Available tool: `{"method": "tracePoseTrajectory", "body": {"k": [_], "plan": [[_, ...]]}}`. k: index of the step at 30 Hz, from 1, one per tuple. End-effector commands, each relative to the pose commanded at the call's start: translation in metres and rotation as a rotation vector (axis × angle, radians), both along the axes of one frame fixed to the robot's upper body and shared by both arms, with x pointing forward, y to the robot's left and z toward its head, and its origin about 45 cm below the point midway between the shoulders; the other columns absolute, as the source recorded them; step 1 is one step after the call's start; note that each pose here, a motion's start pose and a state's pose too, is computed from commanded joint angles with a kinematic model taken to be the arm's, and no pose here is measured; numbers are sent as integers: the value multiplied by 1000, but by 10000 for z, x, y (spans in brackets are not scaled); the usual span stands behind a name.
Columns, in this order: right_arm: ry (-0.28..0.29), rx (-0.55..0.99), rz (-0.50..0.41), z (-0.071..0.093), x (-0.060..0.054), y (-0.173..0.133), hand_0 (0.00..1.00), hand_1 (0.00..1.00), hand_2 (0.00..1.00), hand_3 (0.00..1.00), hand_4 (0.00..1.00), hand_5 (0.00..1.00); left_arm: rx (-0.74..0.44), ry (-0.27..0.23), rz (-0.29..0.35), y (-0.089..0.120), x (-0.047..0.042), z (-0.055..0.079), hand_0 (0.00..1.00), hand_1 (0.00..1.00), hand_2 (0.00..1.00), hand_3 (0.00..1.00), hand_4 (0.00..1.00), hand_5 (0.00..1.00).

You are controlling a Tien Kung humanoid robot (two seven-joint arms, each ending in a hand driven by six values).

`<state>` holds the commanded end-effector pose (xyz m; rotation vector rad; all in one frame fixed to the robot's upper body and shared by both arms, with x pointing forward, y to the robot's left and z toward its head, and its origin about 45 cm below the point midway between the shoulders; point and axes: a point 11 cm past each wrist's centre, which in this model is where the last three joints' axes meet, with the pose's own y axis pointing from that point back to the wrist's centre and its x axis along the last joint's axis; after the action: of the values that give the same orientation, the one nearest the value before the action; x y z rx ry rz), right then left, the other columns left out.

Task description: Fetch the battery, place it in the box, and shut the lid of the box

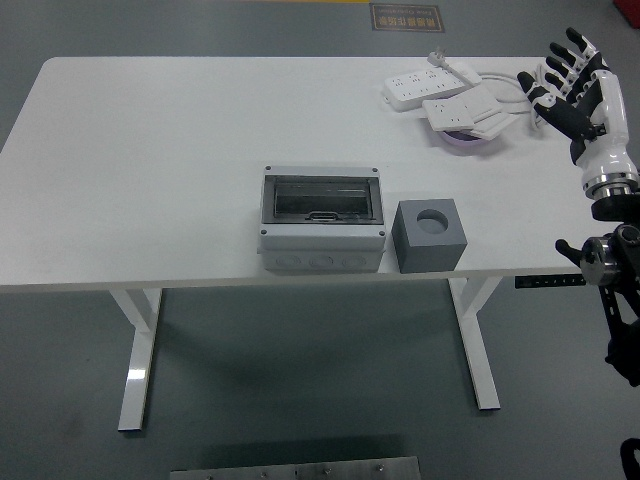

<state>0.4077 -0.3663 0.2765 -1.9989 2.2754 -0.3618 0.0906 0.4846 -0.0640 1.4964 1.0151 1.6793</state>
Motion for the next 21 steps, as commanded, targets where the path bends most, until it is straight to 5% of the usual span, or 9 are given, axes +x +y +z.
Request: {"method": "tracePoseTrajectory", "body": {"k": [21], "plan": [[4, -13, 10, 1, 0, 23, 889, 854, 856, 908, 901, 221, -4, 6, 7, -21, -52, -21, 675, 731, 663, 605, 632, 255]]}}
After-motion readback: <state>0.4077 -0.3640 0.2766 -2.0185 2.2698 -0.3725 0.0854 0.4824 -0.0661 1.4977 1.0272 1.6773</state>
